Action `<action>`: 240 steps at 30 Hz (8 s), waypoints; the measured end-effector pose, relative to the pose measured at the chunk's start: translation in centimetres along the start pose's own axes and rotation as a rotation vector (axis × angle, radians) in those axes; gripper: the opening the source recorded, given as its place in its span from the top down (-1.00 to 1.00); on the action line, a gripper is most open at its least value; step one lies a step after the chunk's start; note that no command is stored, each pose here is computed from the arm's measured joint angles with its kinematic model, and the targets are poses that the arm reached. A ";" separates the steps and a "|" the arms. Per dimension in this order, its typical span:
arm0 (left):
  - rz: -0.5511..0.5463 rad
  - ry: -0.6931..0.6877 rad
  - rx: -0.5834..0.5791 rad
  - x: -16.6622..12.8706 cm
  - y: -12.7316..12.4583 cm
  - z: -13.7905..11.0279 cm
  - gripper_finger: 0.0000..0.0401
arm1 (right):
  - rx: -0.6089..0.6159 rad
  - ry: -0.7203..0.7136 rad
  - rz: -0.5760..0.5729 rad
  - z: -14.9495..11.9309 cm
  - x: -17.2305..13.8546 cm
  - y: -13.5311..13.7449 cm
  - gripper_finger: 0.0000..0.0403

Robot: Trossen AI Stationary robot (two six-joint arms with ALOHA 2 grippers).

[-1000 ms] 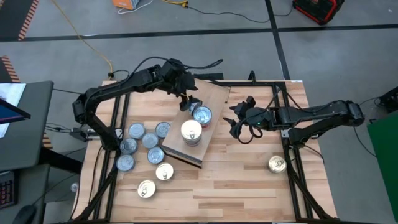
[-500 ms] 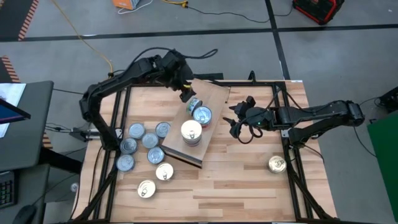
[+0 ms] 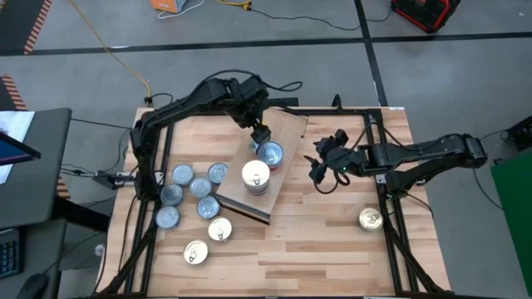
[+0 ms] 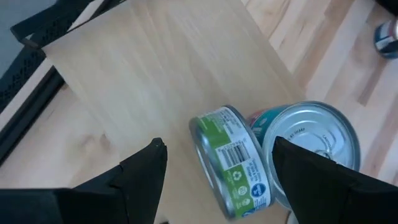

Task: Stack canned seafood by type on shelf
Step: Put the green white tuna can on the shelf

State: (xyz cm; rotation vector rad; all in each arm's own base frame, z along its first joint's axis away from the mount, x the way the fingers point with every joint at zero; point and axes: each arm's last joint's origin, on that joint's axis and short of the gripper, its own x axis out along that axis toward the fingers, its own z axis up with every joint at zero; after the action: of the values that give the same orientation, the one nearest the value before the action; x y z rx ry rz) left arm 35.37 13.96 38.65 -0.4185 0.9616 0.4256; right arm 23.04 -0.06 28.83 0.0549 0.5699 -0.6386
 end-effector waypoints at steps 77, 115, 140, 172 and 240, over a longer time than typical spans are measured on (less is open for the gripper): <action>-0.024 0.030 0.188 2.4 -1.3 0.7 0.28 | -0.005 0.001 0.028 -0.2 -0.5 0.6 -0.42; -0.496 -0.120 -0.047 7.1 4.4 4.8 0.25 | -0.015 0.035 -0.014 -0.9 -0.8 0.7 -0.42; -0.419 -0.092 -0.021 7.3 4.4 4.3 -0.02 | -0.013 0.033 -0.014 -0.9 -0.8 0.7 -0.42; -0.271 -0.043 0.145 7.5 3.9 3.3 0.13 | -0.008 0.027 -0.012 -0.8 -0.7 0.7 -0.42; -0.357 -0.064 -0.084 9.6 4.1 3.4 -0.03 | -0.016 0.025 -0.005 -0.8 -0.8 0.8 -0.42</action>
State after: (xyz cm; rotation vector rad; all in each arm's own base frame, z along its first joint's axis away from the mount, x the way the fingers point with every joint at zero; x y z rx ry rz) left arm 40.42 20.74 31.55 -0.6371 0.7884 0.1538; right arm 22.59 1.14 28.46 0.0464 0.5990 -0.6393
